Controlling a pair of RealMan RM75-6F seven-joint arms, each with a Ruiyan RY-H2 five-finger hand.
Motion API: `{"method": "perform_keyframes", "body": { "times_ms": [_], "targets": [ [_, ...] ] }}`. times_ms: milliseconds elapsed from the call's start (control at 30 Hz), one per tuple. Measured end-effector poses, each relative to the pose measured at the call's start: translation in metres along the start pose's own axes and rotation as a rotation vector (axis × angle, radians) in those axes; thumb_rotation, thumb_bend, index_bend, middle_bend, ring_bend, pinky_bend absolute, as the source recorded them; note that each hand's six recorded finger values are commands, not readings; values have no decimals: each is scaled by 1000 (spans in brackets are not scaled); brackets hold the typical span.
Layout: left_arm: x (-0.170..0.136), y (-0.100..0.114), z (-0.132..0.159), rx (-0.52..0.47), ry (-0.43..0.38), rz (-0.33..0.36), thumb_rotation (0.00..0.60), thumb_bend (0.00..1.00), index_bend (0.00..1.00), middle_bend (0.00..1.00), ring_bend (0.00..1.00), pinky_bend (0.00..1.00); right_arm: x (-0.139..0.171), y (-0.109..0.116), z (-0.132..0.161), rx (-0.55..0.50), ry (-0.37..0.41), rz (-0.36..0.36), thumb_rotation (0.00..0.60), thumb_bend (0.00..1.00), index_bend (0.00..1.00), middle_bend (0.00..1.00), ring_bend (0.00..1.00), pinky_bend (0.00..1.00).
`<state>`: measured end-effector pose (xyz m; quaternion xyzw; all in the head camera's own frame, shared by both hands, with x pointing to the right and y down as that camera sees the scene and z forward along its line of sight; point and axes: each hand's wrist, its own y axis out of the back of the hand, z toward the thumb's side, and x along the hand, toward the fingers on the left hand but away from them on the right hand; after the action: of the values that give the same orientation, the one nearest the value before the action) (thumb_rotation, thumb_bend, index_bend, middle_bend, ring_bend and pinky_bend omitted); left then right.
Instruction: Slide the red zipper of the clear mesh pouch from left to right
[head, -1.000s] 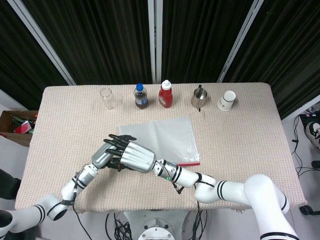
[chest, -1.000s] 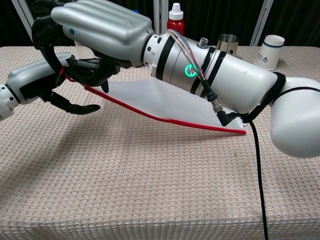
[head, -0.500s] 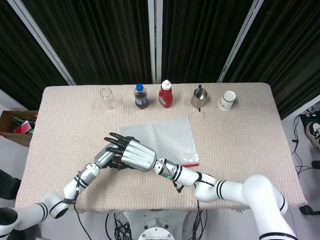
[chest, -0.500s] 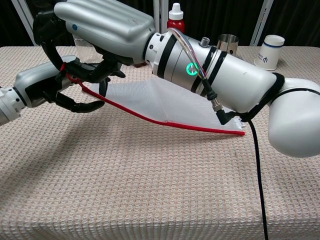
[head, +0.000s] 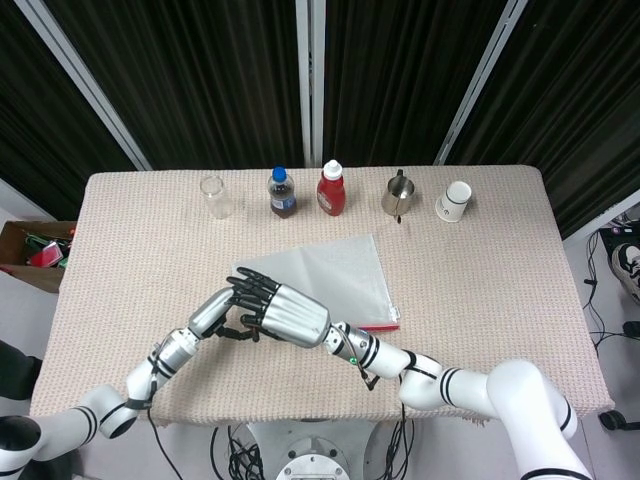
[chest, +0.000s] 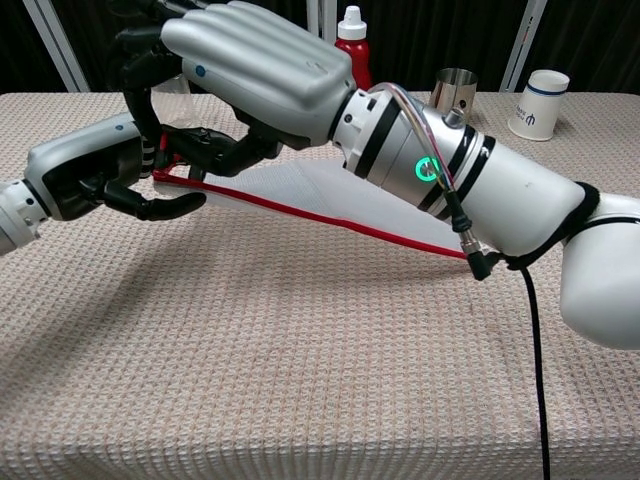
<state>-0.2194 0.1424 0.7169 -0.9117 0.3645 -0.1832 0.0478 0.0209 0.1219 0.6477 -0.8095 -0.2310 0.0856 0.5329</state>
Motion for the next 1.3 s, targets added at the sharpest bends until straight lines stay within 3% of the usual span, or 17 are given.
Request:
{"method": "perform_keyframes", "body": {
  "times_ms": [900, 1300],
  "targets": [
    [-12, 15, -6, -407, -36, 38, 600, 459, 647, 224, 106, 131, 45, -11, -13, 54, -57, 40, 600, 536, 893, 242, 0, 0],
    [-27, 38, -26, -399, 16, 117, 600, 460, 647, 224, 106, 131, 88, 6, -35, 136, -104, 65, 600, 536, 893, 243, 0, 0]
  ]
}}
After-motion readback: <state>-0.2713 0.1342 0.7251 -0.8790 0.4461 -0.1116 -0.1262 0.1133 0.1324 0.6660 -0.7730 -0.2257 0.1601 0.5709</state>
